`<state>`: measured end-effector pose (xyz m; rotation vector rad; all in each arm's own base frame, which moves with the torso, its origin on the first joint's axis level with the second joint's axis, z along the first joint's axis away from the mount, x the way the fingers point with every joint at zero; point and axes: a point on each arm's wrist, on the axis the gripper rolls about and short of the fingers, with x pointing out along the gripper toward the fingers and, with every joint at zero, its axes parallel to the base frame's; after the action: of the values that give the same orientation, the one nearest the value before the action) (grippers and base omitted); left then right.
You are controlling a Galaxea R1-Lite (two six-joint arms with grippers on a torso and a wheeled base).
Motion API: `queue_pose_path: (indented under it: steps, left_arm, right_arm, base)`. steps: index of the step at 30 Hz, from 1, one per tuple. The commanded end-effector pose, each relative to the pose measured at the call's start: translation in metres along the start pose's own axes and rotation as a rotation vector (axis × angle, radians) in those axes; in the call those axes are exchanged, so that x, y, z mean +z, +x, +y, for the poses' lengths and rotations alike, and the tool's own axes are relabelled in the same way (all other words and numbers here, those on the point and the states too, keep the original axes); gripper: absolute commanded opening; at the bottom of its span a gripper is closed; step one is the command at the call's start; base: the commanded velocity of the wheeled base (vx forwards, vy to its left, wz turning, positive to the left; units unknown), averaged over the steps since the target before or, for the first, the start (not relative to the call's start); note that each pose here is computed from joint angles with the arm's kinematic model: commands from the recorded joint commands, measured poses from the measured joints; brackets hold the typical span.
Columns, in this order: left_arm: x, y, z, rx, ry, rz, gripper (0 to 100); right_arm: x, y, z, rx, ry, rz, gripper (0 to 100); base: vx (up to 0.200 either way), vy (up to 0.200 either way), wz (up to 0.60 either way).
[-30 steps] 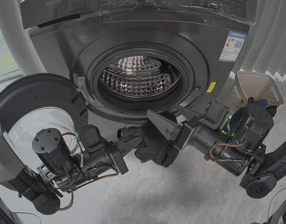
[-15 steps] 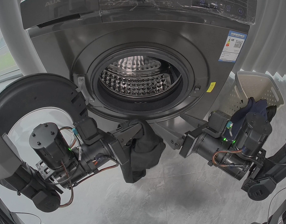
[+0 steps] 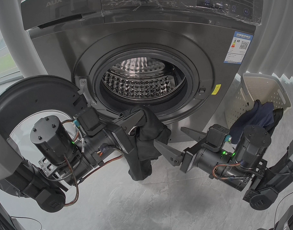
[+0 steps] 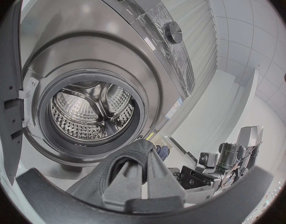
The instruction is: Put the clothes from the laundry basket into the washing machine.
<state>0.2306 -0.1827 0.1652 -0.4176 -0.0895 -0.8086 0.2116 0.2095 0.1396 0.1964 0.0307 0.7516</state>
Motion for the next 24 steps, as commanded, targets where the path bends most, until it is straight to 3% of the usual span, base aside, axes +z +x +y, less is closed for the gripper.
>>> queue_pose_path:
  steps: [1, 9, 14, 20, 24]
  left_arm:
    - [0.002, 0.002, -0.001, -0.005, 0.0, -0.008, 0]
    - [0.002, 0.001, -0.001, 0.011, 0.0, -0.018, 0]
    - [0.005, 0.001, -0.003, 0.009, 0.001, -0.027, 0]
    - [0.005, -0.002, -0.002, 0.014, 0.001, -0.027, 0]
    - [0.008, -0.004, -0.004, 0.011, 0.001, -0.031, 0]
  right_arm:
    - [-0.009, 0.025, 0.004, 0.018, -0.003, -0.013, 100]
    - [-0.014, 0.057, 0.006, 0.028, -0.015, -0.05, 100]
    - [-0.027, 0.068, 0.003, 0.021, -0.016, -0.031, 100]
    - [-0.035, 0.072, -0.007, -0.005, -0.019, -0.012, 100]
    - [-0.036, 0.071, -0.022, -0.046, -0.027, -0.005, 100]
  base:
    - [0.0, 0.0, 0.0]
    - [0.0, 0.0, 0.0]
    - [0.0, 0.0, 0.0]
    - [0.0, 0.0, 0.0]
    - [0.0, 0.0, 0.0]
